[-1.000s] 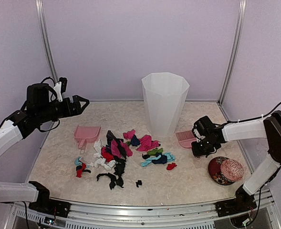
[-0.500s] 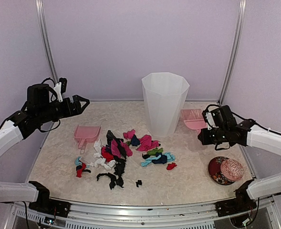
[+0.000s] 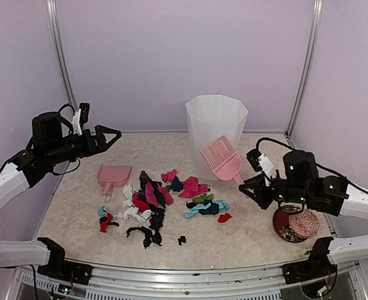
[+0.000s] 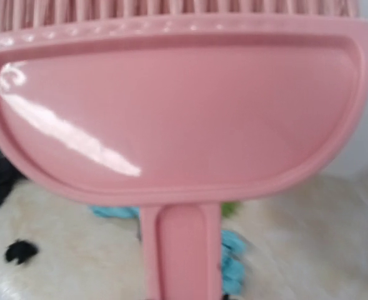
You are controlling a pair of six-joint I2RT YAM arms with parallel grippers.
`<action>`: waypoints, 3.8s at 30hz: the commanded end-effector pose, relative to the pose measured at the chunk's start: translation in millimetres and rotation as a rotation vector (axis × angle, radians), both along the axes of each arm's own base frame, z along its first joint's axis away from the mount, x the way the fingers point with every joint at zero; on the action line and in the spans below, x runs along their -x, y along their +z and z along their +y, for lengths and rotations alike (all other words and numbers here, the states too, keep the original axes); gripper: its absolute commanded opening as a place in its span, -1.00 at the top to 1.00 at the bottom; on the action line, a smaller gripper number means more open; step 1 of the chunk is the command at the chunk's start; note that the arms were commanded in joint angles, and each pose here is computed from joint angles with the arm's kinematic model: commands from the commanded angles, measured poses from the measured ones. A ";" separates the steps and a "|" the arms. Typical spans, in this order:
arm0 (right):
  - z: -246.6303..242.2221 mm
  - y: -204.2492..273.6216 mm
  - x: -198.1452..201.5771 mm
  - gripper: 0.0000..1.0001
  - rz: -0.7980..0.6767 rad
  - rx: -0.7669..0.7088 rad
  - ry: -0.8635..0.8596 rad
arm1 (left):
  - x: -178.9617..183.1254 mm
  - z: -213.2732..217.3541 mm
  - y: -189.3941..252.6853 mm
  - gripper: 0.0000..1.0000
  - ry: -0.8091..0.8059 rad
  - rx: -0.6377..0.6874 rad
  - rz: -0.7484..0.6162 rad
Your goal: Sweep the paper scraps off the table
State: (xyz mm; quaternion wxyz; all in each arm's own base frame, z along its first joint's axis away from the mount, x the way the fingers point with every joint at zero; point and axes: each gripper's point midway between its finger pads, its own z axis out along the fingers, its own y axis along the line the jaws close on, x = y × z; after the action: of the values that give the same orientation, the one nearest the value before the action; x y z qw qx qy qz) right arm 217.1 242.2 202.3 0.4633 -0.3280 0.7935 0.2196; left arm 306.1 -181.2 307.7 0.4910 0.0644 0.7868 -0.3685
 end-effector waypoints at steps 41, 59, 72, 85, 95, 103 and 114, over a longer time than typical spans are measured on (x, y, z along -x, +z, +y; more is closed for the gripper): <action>110.9 -8.5 21.2 1.00 -0.461 0.325 0.477 | 104.6 -172.8 -92.3 -0.47 -0.551 0.115 0.338; 108.4 -5.8 16.3 1.00 -0.490 0.340 0.447 | 102.4 -174.1 -95.1 0.79 -0.556 0.104 0.353; 103.0 2.6 11.5 -0.06 -0.434 0.290 0.366 | 94.3 -163.0 -83.5 1.00 -0.525 0.122 0.297; 74.5 33.8 -2.0 -0.53 -0.198 -0.032 0.257 | 94.6 -138.3 -61.5 1.00 -0.518 0.153 0.124; 76.0 72.1 13.6 -0.64 -0.027 -0.430 0.378 | 112.6 -128.9 -23.1 1.00 -0.572 0.289 -0.050; 90.7 111.4 30.9 -0.60 0.082 -0.727 0.518 | 130.3 -129.7 -1.6 1.00 -0.617 0.364 -0.152; 124.2 131.5 34.5 -0.45 0.155 -0.814 0.636 | 135.7 -134.4 10.0 1.00 -0.628 0.376 -0.208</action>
State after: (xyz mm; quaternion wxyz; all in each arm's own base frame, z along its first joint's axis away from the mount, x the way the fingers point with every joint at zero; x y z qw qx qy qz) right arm 194.7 357.1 300.0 0.4033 -0.3124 0.5870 0.6287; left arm 173.7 -316.9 300.0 0.4076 0.2402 0.6207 -0.6253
